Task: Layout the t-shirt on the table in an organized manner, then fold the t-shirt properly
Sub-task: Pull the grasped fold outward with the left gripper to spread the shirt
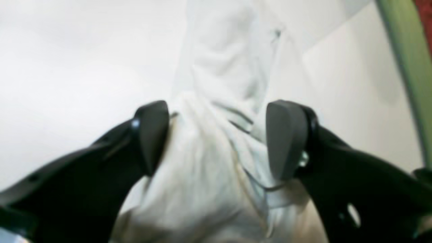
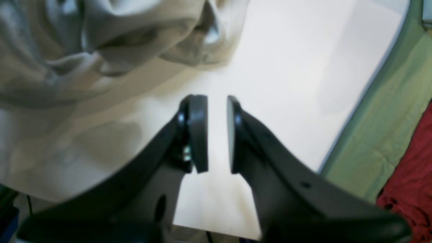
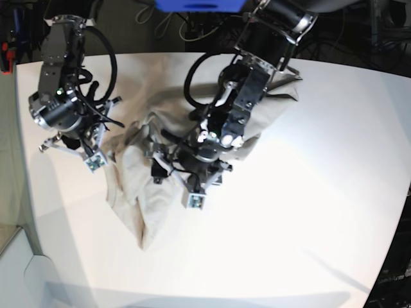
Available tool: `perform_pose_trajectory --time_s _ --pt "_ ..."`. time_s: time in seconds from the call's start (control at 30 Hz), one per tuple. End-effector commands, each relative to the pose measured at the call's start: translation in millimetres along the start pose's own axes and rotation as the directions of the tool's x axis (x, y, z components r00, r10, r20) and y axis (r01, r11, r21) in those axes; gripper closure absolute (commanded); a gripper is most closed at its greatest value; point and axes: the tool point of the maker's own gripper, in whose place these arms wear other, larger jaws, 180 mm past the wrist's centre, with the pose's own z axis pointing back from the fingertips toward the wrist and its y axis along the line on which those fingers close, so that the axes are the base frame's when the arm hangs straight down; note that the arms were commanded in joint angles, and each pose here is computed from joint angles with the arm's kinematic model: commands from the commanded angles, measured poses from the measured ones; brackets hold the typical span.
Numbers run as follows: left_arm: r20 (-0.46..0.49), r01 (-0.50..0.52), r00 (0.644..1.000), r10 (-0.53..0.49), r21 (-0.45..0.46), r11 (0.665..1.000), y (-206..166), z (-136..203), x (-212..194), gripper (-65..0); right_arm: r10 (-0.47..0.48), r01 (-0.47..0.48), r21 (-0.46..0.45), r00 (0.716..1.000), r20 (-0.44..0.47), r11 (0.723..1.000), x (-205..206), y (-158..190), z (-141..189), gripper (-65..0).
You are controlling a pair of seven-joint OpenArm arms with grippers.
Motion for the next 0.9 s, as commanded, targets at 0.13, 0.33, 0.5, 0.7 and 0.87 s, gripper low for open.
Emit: perform_pose_trajectory --time_s 0.13,0.33,0.5,0.7,0.87 --pt "0.075 -0.081 0.994 0.077 0.043 0.996 21 0 29 -43.7 0.026 -0.026 -0.017 0.999 0.037 1.0 10 -6 4 -11.8" --pt "-0.014 -0.087 0.996 0.088 0.079 0.993 32 -19 5 -43.7 0.026 -0.026 -0.02 0.999 0.042 0.999 12 -8 5 -11.8" --pt "-0.03 -0.083 0.996 0.085 0.081 0.993 32 -21 -1 -43.7 0.026 -0.025 -0.022 0.999 0.044 0.999 13 -8 5 -11.8" --pt "-0.044 -0.019 0.999 0.02 0.028 0.999 6 -22 -6 -43.7 0.026 -0.025 -0.022 0.999 0.046 0.999 13 -8 5 -11.8" --pt "-0.036 -0.016 0.999 0.017 0.027 1.0 5 -22 -5 -43.7 0.026 -0.025 -0.022 0.999 0.046 0.999 13 -8 5 -11.8"
